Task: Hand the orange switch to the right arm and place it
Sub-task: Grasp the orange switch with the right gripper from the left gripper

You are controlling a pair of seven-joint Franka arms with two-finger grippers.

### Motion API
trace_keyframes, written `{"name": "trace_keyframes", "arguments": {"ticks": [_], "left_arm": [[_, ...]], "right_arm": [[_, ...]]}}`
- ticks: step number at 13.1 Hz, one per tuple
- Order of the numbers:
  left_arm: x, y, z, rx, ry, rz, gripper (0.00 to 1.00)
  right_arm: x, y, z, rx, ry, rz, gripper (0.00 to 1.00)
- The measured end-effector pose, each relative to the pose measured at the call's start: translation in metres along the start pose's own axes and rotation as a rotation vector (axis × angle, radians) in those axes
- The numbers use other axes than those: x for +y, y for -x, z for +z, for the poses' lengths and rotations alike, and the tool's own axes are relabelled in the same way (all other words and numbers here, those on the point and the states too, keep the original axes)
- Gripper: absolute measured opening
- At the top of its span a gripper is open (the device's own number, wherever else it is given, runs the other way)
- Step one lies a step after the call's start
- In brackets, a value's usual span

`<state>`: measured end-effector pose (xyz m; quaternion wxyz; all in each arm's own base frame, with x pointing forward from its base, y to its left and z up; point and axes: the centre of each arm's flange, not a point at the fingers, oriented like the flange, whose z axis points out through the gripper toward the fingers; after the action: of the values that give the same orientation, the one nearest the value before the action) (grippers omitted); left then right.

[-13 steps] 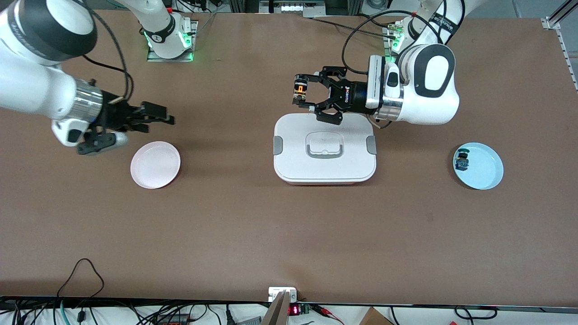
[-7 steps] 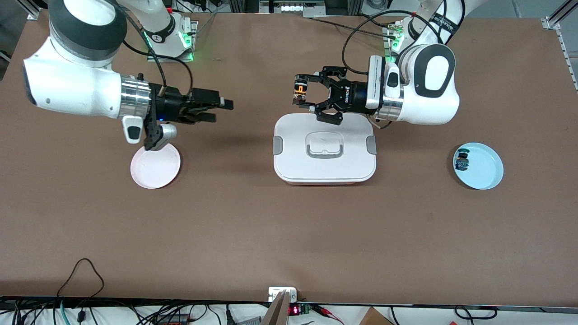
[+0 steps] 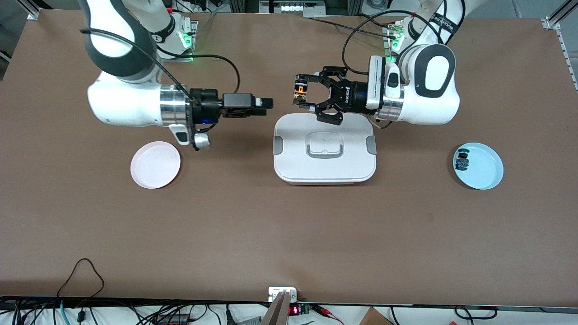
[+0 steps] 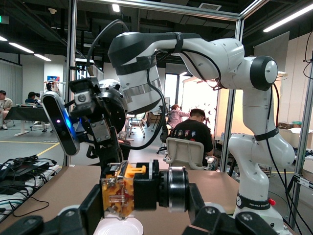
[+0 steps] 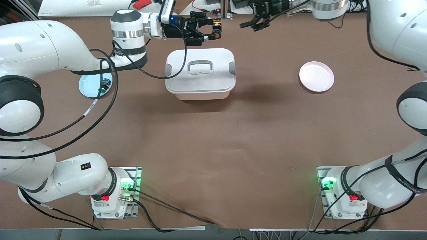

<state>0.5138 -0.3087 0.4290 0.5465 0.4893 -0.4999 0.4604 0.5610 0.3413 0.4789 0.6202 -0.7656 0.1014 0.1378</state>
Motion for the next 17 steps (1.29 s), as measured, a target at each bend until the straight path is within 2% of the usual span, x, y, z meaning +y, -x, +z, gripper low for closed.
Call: {"name": "trace_keyframes", "arguments": {"ticks": [2, 5, 17], "left_arm": [[0.000, 0.000, 0.000, 0.000, 0.000, 0.000, 0.72], [0.000, 0.000, 0.000, 0.000, 0.000, -0.001, 0.72], [0.000, 0.000, 0.000, 0.000, -0.001, -0.002, 0.72]], "right_arm": [[0.003, 0.004, 0.020, 0.013, -0.023, -0.001, 1.00], [0.010, 0.010, 0.037, 0.000, -0.012, -0.058, 1.00], [0.010, 0.025, 0.057, -0.035, -0.006, -0.087, 0.99]]}}
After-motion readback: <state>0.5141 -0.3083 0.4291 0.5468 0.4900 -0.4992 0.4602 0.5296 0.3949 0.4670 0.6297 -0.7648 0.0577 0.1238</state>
